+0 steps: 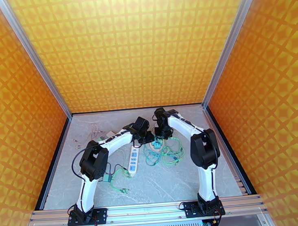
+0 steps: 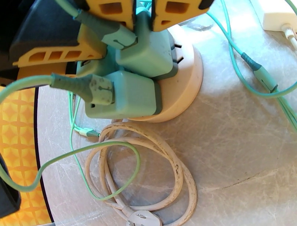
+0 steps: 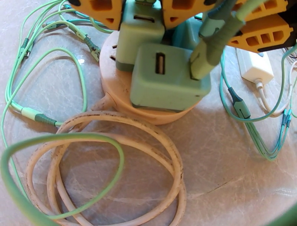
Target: Pull the plug off the socket
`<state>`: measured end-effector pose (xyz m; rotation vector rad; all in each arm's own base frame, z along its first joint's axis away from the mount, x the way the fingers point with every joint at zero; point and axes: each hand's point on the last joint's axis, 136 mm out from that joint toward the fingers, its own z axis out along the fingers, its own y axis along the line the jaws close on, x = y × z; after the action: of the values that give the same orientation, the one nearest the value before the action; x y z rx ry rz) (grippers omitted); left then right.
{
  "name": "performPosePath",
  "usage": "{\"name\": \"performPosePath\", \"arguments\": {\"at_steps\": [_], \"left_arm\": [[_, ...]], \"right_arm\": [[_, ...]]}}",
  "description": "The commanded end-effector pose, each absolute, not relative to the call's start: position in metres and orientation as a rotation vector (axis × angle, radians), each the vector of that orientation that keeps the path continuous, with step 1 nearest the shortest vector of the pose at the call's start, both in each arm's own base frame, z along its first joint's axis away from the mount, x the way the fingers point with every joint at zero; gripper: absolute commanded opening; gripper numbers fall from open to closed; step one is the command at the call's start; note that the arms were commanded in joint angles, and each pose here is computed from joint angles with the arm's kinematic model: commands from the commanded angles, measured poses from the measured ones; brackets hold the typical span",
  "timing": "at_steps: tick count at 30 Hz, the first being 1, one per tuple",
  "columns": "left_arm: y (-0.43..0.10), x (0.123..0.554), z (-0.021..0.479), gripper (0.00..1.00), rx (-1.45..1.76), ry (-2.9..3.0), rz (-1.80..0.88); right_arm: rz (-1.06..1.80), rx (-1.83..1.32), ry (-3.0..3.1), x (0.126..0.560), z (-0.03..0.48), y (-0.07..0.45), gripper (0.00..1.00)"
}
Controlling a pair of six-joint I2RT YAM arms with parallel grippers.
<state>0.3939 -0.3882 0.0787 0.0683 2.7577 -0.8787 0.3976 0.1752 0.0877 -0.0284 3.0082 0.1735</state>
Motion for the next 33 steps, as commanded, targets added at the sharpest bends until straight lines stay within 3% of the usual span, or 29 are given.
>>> {"name": "performPosePath", "arguments": {"at_steps": [1,11,23,33], "left_arm": [[-0.342,0.325,-0.049,0.16,0.025,3.161,-0.462],[-0.341,0.32,-0.053,0.16,0.035,3.18,-0.441],[-0.336,0.316,-0.059,0.16,0.029,3.201,-0.416],[-0.341,0.319,-0.059,0.16,0.051,3.201,-0.415]], "right_arm": [[0.437,-0.248,2.945,0.373,0.125,0.248,0.18],[0.51,-0.268,2.961,0.365,0.117,0.264,0.18],[0.566,-0.031,2.903,0.393,0.144,0.198,0.18],[0.523,-0.136,2.932,0.378,0.131,0.231,0.17]]}}
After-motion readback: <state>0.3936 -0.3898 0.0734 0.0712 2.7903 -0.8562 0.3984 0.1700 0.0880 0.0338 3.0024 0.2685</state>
